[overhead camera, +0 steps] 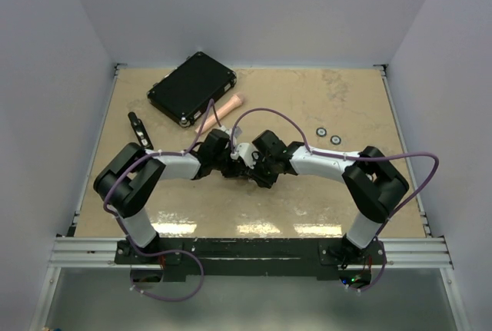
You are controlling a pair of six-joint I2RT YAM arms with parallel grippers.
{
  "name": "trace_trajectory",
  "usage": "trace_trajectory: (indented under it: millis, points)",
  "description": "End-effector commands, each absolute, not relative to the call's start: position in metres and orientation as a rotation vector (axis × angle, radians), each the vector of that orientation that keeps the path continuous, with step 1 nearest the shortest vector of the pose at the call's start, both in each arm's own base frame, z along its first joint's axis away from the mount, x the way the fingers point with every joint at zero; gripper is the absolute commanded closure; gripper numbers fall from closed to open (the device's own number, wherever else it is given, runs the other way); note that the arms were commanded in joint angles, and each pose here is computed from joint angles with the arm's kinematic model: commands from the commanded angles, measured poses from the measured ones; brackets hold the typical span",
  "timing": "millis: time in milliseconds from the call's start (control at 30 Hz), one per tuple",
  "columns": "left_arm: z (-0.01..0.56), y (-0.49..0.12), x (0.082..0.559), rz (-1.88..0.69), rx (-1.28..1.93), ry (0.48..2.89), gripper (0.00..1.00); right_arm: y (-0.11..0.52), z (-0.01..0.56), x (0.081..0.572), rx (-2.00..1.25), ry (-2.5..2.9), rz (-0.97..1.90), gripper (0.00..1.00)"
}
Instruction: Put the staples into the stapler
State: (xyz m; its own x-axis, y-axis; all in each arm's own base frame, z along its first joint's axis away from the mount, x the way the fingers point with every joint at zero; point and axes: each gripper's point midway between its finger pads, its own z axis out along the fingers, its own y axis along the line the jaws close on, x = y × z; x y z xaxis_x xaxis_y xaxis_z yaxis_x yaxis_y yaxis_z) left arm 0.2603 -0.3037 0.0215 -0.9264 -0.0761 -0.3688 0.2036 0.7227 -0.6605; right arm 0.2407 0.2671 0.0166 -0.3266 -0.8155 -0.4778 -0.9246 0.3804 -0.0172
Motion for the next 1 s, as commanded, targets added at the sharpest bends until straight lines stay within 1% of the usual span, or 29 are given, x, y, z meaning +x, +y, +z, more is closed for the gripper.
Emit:
trace_trajectory:
  millis: [0, 167, 400, 567, 667, 800, 967]
  points:
    - [0.032, -0.3, 0.262, -0.943, 0.172, 2.538, 1.0, 0.273, 0.022, 0.241, -1.517, 2.187, 0.359, 0.69]
    - [0.045, -0.289, 0.269, -0.87, 0.166, 2.516, 1.0, 0.272, 0.021, 0.241, -1.52, 2.189, 0.344, 0.69]
    - [0.048, -0.267, 0.274, -0.779, 0.15, 2.524, 1.0, 0.27, 0.016, 0.24, -1.533, 2.199, 0.304, 0.68]
    - [0.044, -0.258, 0.273, -0.75, 0.147, 2.532, 1.0, 0.267, 0.014, 0.24, -1.541, 2.207, 0.262, 0.64]
    - [0.044, -0.257, 0.27, -0.756, 0.158, 2.53, 1.0, 0.265, 0.012, 0.239, -1.546, 2.214, 0.237, 0.59]
    - [0.041, -0.259, 0.266, -0.791, 0.153, 2.531, 1.0, 0.266, 0.015, 0.24, -1.542, 2.215, 0.231, 0.46]
    - [0.037, -0.26, 0.263, -0.815, 0.15, 2.527, 1.0, 0.266, 0.018, 0.241, -1.532, 2.214, 0.226, 0.43]
